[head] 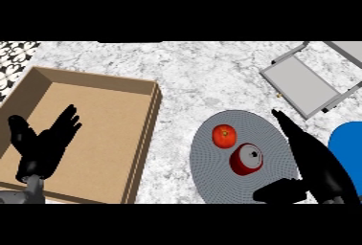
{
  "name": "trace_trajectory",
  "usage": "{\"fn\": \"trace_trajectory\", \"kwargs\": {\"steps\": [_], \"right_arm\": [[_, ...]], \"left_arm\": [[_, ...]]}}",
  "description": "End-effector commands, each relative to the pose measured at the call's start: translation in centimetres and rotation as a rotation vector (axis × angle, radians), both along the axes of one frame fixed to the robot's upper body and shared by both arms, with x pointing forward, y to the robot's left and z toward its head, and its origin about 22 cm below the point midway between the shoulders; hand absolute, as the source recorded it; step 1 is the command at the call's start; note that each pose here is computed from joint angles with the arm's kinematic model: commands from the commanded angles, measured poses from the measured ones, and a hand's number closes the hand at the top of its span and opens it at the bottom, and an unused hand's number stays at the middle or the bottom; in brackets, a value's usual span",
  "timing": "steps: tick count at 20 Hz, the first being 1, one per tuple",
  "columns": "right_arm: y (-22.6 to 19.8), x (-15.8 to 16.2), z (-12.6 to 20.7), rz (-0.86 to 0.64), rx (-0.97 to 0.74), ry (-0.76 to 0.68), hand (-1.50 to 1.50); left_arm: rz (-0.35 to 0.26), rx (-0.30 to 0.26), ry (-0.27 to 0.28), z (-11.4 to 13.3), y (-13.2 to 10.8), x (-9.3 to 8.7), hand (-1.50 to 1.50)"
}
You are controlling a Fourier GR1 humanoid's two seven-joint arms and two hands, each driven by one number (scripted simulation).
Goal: Pick the can from the placemat and place it in the tiered shelf
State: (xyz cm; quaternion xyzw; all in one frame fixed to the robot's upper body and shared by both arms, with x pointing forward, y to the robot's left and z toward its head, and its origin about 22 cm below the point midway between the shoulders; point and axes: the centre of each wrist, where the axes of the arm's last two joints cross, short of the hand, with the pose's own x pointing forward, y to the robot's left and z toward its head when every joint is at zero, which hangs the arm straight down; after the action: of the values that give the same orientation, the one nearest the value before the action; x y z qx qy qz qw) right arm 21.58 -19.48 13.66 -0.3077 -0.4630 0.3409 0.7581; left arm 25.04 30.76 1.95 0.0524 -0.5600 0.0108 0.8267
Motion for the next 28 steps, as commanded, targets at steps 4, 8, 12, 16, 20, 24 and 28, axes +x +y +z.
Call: {"fn": "trace_trajectory", "kwargs": {"steps": [4, 8, 12, 16, 20, 24, 28], "right_arm": [[2.9, 0.0, -0.5, -0.104, -0.030, 0.073, -1.50], [3.6, 1.5, -4.3, -0.137, -0.073, 0.076, -1.50], [3.3, 2.0, -3.5, -0.147, -0.100, 0.080, -1.50], [3.5, 2.3, -7.0, -0.152, -0.127, 0.063, -1.50], [2.6, 2.1, -6.1, -0.152, -0.105, 0.035, -1.50], [3.2, 3.1, -6.9, -0.145, -0.101, 0.033, -1.50], [4.9, 2.2, -6.7, -0.136, -0.089, 0.010, -1.50]], "left_arm": [[0.001, -0.030, 0.091, -3.1, -0.4, -1.6, 0.00], [-0.002, -0.043, 0.069, -2.3, -1.8, -0.5, 0.00], [-0.001, -0.027, 0.097, -3.8, -1.3, -1.7, 0.00], [0.006, -0.036, 0.083, -3.2, -1.9, -0.2, 0.00], [0.025, -0.027, 0.077, -3.1, -0.6, -1.8, 0.00], [0.004, -0.025, 0.085, -3.8, -1.4, -1.1, 0.00], [0.037, -0.022, 0.081, -4.0, -0.7, -1.6, 0.00]]}}
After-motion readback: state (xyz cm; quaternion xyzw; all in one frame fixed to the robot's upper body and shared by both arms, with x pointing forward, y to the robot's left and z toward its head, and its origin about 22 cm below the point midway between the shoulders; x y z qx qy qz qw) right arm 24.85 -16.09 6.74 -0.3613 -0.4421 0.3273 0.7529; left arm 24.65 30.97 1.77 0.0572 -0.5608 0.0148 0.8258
